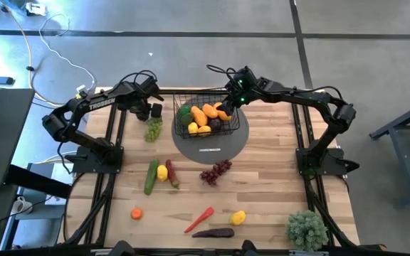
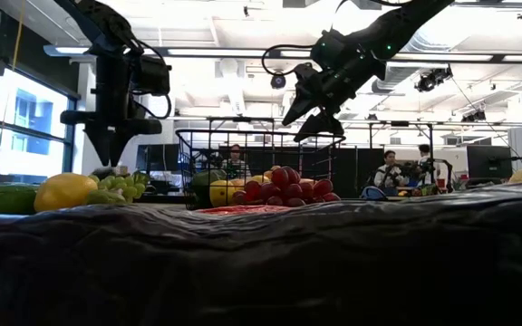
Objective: Build produce basket
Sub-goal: Put the plum into the wire basket
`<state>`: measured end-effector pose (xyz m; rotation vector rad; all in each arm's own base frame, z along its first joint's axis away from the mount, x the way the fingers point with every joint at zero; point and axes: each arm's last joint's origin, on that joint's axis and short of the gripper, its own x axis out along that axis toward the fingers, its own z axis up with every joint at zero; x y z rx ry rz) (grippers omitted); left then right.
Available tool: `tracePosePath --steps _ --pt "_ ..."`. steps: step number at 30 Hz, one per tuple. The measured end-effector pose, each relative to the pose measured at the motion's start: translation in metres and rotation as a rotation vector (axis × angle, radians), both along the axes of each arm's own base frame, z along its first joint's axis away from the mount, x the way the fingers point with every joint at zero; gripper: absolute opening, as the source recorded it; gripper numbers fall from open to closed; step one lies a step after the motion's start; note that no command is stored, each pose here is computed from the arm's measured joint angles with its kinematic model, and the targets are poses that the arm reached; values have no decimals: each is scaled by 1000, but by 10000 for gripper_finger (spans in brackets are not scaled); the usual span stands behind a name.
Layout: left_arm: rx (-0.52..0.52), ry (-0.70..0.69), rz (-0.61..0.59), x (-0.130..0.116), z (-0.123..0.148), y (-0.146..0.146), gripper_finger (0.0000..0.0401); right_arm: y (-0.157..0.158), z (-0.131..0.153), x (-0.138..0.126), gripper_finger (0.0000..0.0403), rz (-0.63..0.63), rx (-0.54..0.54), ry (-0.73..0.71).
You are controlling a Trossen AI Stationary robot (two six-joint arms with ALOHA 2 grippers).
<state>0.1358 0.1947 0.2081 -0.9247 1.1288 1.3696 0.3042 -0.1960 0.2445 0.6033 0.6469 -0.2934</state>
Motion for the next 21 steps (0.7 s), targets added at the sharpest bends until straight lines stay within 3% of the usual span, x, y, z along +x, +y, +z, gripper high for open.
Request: tracePosePath --steps 9,13,21 --pt "23 30 -24 5 0 -3 2 0 0 0 250 0 0 0" --pt "14 16 -36 4 1 -4 18 0 0 0 250 0 0 0" --pt "-116 -130 -52 -2 0 -2 84 0 0 0 250 2 -3 0"
